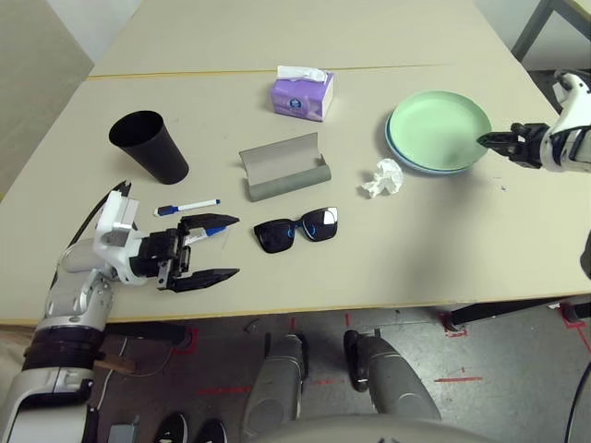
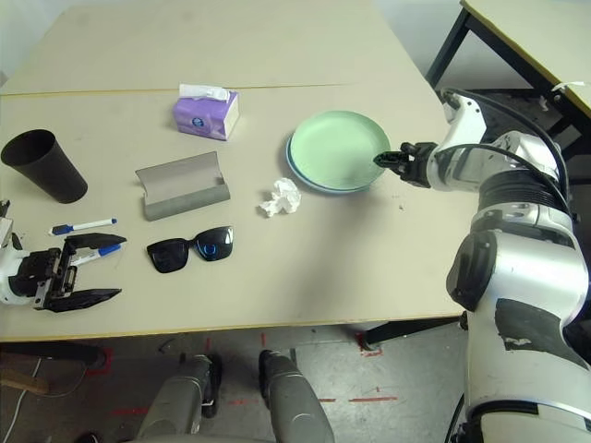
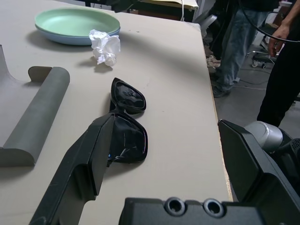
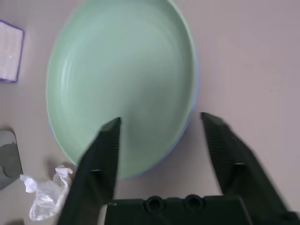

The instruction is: Organize and tidy the items on the table.

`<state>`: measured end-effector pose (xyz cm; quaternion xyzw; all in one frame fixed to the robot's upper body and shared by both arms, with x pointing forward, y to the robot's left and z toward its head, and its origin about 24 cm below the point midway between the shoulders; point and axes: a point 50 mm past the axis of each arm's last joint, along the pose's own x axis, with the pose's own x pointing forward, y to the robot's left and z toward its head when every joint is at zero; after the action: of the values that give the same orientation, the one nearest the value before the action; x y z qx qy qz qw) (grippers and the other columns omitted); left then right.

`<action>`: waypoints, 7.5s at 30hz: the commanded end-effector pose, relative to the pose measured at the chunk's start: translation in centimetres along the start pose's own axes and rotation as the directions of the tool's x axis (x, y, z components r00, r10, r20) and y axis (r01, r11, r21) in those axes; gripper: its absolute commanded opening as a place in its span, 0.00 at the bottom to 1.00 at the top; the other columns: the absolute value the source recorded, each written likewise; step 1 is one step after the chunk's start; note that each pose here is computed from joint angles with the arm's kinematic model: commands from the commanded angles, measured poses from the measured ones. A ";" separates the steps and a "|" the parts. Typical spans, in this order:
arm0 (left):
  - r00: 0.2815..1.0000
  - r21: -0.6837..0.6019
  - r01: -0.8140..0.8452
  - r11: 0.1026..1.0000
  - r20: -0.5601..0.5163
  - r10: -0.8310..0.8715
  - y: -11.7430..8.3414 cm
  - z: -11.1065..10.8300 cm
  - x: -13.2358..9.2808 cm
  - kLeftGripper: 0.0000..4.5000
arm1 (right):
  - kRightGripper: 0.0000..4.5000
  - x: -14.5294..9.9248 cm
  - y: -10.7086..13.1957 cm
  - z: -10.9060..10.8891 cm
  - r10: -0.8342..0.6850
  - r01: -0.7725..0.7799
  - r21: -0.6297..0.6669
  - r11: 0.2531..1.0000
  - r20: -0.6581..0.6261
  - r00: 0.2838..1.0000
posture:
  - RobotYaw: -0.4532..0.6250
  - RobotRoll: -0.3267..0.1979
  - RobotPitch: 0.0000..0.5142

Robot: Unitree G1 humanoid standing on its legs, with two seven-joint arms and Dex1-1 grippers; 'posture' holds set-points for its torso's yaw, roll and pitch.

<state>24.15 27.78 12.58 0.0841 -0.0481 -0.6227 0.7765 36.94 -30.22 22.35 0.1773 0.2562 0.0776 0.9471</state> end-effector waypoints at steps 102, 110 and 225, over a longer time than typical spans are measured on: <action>0.918 0.049 -0.395 0.918 -0.017 0.396 -0.1 -1.3 -1.0 1.00 | 0.01 2.8 8.8 -4.7 0.332 -0.046 -0.756 0.652 0.230 0.915 | 0.42 0.62 0.40; 0.914 0.053 -0.405 0.913 -0.011 0.406 -0.4 -1.2 -1.2 1.00 | 0.01 5.4 5.8 -4.0 0.215 0.051 -0.768 0.638 0.241 0.946 | 0.44 0.62 0.39; 0.897 0.003 -0.435 0.901 -0.090 0.433 -2.0 -1.0 -8.4 1.00 | 0.99 5.2 29.2 -17.5 0.206 -0.666 -0.681 -0.305 -0.730 0.652 | 0.48 0.62 0.41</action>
<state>21.02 35.50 11.94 0.0971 -0.0284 -0.4332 0.8956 30.90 3.20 17.34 -0.4865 0.1732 0.6135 0.5974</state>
